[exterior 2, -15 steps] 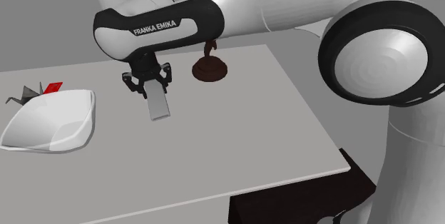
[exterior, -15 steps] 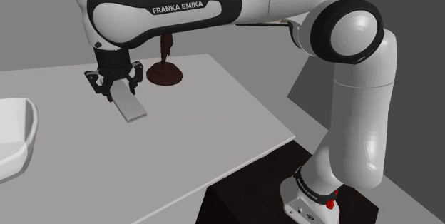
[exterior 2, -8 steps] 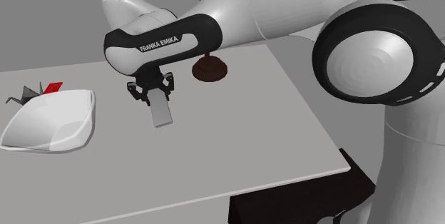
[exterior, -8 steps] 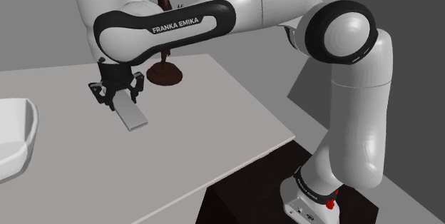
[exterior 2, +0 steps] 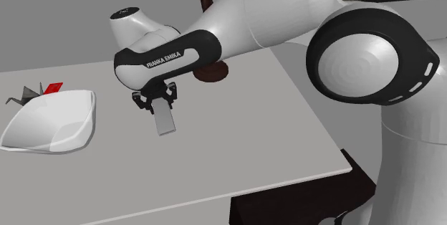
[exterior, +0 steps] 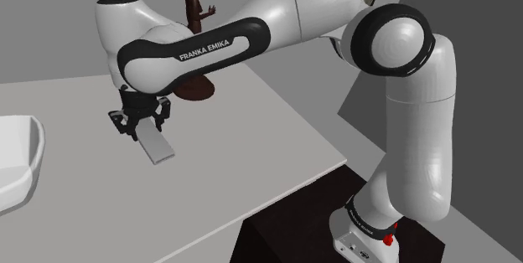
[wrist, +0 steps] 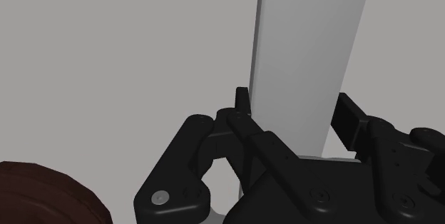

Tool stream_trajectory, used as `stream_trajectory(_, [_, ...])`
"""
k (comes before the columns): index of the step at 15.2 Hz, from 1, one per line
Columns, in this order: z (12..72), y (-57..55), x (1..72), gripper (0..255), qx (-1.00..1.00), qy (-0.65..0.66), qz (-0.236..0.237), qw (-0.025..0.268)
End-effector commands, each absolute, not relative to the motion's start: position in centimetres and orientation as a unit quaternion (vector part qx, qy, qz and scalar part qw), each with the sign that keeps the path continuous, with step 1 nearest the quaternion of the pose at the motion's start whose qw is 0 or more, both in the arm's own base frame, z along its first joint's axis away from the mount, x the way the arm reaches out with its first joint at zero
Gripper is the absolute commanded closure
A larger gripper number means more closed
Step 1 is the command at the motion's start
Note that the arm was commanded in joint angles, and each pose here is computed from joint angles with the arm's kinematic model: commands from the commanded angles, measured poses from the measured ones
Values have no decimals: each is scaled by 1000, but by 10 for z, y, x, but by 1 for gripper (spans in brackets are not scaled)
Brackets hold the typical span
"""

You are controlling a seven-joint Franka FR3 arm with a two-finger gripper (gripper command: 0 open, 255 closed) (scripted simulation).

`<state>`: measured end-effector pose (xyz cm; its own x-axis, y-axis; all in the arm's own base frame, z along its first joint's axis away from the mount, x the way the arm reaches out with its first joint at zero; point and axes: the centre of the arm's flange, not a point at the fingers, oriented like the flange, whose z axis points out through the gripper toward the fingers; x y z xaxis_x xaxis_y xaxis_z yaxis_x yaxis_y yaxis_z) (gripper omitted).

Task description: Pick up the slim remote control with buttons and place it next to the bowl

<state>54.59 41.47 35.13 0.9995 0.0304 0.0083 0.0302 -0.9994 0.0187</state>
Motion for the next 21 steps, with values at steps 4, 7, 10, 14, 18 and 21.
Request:
stream_trajectory(4, [344,414,547,255,1000,15,5,9])
stream_trajectory(7, [344,414,547,255,1000,15,5,9])
stream_trajectory(10, [344,414,547,0,1000,15,5,9])
stream_trajectory(14, [344,414,547,0,1000,15,5,9])
stream_trajectory(18, [394,415,546,0,1000,15,5,9])
stream_trajectory(21, [394,415,546,0,1000,15,5,9])
